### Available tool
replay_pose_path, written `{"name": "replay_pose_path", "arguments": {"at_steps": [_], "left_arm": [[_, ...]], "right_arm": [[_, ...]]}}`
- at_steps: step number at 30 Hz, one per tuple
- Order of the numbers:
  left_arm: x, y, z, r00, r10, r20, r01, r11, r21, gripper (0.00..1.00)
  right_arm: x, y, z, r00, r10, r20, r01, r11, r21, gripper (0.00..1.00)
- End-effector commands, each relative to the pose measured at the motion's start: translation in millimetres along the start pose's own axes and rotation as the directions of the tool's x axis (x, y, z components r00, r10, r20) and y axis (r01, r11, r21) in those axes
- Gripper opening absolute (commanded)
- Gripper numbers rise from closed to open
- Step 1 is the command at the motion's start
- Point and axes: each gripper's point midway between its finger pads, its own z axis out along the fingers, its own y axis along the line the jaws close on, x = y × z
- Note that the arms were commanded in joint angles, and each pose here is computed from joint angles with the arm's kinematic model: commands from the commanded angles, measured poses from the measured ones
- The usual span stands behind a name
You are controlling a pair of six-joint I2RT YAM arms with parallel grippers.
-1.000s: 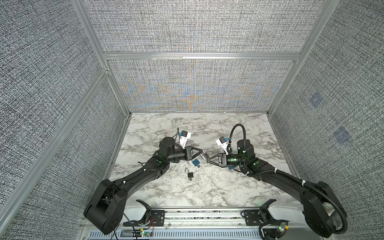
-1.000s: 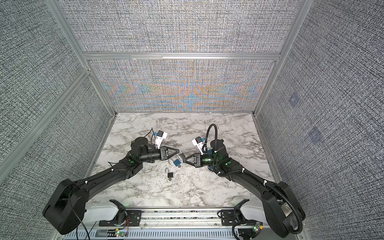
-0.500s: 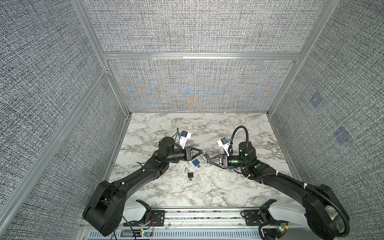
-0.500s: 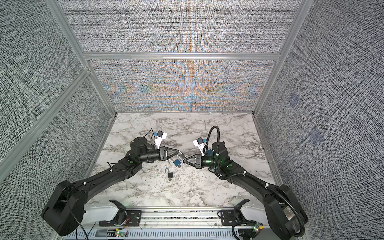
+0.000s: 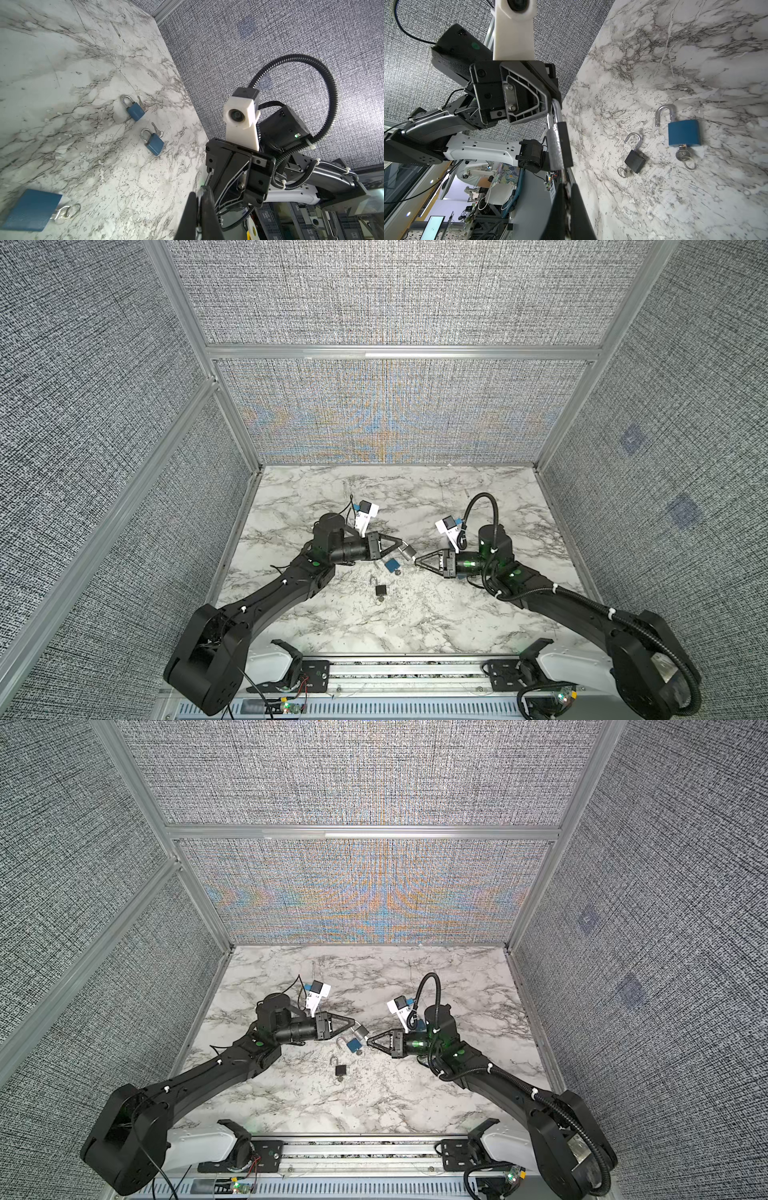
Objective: Lock with the key
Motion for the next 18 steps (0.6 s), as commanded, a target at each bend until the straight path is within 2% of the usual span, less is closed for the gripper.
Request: {"name": "replay_pose_path", "arguments": {"at_steps": [1,18], "left_arm": [[-23.3,-9.8,-3.6,0.994,0.057,0.098,-0.059,0.998,0.020,0.00],[-28.2,-10.9,-7.7,0.992,0.058,0.111,-0.061,0.998,0.026,0.00]], "right_arm": [[15.3,-9.4,-1.0,0.997,0.059,-0.050,-0.058,0.998,0.028,0.00],[21.2,-13.0,-6.6,0.997,0.065,-0.042,-0.063,0.997,0.051,0.00]]}}
